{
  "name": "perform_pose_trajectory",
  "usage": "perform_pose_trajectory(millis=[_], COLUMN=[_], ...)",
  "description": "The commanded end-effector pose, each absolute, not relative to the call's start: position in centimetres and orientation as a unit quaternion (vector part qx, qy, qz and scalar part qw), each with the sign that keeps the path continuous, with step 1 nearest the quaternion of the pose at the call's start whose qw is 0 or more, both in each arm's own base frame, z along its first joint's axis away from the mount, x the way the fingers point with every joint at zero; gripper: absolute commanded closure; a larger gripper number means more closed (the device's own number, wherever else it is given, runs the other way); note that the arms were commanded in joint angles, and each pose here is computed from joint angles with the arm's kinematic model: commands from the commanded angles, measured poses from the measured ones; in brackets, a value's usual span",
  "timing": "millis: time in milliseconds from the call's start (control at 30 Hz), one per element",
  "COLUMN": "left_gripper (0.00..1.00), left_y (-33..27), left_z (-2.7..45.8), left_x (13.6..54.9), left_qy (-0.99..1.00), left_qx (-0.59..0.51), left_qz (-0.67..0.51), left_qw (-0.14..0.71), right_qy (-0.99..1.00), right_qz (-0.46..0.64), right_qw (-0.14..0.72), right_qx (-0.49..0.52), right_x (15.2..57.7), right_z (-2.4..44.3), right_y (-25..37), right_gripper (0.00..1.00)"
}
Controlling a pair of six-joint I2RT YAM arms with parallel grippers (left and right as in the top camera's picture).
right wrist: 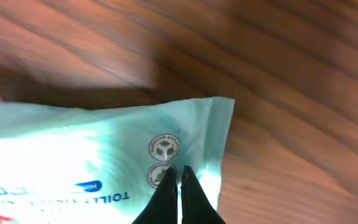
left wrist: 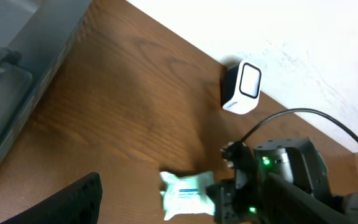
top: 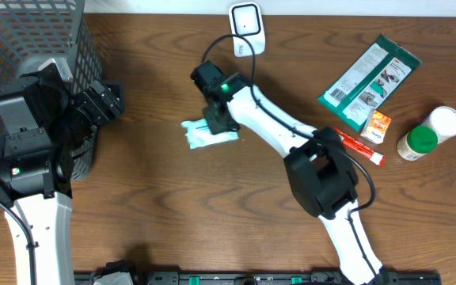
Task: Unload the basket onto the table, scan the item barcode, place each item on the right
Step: 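Reach the right gripper left to the mint-green wipes pack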
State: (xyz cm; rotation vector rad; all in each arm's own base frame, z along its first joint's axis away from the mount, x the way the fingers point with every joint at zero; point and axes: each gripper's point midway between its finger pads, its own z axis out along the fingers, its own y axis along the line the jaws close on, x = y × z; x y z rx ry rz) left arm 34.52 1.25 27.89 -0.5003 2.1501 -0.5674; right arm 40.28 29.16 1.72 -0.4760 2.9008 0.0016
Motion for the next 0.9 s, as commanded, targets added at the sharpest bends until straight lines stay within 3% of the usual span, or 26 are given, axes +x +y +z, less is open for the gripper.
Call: perform_pose_trajectory(millis=[0, 67, 100, 133, 167, 233, 300, 400, 600, 700, 867], left_gripper=[0.17, 0.17, 0.17, 0.17, 0.17, 0.17, 0.17, 0.17, 0.17, 0.17, 0.17], left_y=[1.2, 1.2, 1.2, 1.2, 1.2, 1.2, 1.2, 1.2, 1.2, 1.2, 1.2], left_z=[28.1, 28.1, 28.1, 28.1, 28.1, 28.1, 28.1, 28.1, 28.1, 28.1, 28.1], left_x=[34.6, 34.6, 34.6, 34.6, 34.6, 34.6, 34.6, 34.6, 34.6, 34.6, 34.6], left_qy=[0.857, 0.857, 0.857, 0.857, 0.857, 0.857, 0.857, 0.857, 0.857, 0.857, 0.857], left_qx=[-0.192, -0.192, -0.192, -0.192, -0.192, -0.192, -0.192, -0.192, -0.192, -0.192, -0.192], left_qz=[-0.228, -0.228, -0.228, -0.228, -0.228, -0.228, -0.228, -0.228, -0.228, -0.228, -0.228], left_qw=[0.421, 0.421, 0.421, 0.421, 0.421, 0.421, 0.421, 0.421, 0.421, 0.421, 0.421], right_qy=[0.98, 0.976, 0.973, 0.97, 0.967, 0.959, 0.95, 0.942, 0.923, 0.921, 0.924], right_qz=[0.004, 0.042, 0.065, 0.088, 0.116, 0.162, 0.199, 0.207, 0.196, 0.167, 0.138], right_qw=[0.128, 0.136, 0.14, 0.141, 0.14, 0.133, 0.132, 0.151, 0.213, 0.239, 0.23], right_qx=[-0.155, -0.164, -0.17, -0.175, -0.18, -0.19, -0.2, -0.215, -0.252, -0.258, -0.271], right_x=[41.5, 41.4, 41.3, 41.1, 40.8, 40.1, 39.8, 40.5, 42.1, 42.9, 41.8], right_z=[6.4, 8.5, 9.7, 10.7, 11.6, 12.7, 13.1, 12.1, 7.6, 4.8, 1.0], right_y=[26.6, 26.9, 27.2, 27.6, 28.2, 29.4, 31.0, 33.1, 39.0, 40.5, 41.6], right_gripper=[0.99, 0.93, 0.86, 0.73, 0.7, 0.76, 0.89, 0.94, 0.9, 0.78, 0.78])
